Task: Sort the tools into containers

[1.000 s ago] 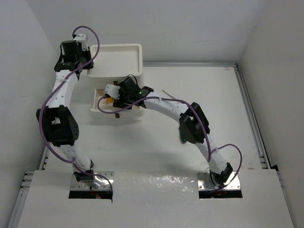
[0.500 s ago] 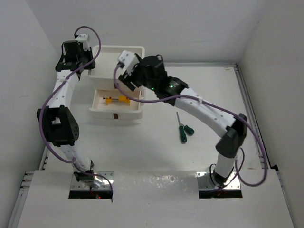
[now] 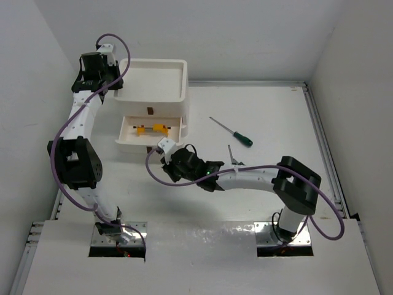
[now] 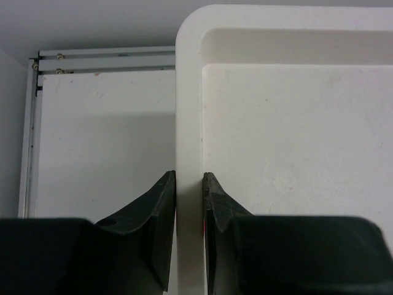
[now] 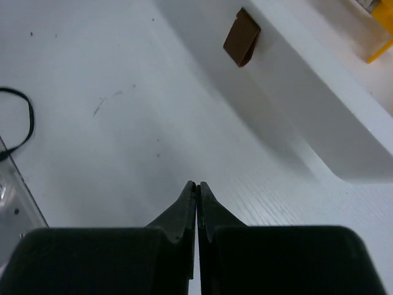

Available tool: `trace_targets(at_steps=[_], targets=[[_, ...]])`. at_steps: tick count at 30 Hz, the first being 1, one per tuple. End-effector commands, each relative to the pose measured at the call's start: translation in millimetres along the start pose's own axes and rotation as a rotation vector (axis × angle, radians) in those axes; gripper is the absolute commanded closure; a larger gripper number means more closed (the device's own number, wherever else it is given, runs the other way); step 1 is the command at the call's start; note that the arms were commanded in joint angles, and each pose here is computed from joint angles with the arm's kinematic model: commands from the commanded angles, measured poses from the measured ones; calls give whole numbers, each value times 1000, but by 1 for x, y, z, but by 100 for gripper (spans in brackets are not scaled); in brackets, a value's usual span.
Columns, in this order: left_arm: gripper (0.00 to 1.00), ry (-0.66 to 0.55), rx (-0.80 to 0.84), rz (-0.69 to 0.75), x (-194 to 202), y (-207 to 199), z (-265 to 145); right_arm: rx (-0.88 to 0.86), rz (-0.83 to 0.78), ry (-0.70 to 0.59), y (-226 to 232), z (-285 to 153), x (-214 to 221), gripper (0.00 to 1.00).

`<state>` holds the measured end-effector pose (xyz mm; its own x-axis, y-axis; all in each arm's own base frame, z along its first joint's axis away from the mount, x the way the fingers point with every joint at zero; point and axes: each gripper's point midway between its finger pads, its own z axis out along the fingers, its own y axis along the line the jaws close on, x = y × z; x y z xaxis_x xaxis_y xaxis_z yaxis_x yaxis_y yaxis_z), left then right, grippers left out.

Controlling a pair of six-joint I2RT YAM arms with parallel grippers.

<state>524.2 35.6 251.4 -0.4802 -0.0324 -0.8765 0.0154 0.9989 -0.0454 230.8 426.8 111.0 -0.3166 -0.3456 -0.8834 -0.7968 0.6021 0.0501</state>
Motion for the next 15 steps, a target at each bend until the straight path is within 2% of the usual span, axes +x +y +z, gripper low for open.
trace_targets(at_steps=[1,3,7,15], targets=[[100,203,-51,-53,65,13,10,37,165,-171,-6,10,-49,100],[100,200,-51,-50,64,14,10,143,213,-168,-23,18,-41,100],[100,192,-47,-42,60,13,9,212,221,-197,-37,36,-31,100],[100,196,-22,-23,63,10,9,286,287,-250,-70,78,-56,100]])
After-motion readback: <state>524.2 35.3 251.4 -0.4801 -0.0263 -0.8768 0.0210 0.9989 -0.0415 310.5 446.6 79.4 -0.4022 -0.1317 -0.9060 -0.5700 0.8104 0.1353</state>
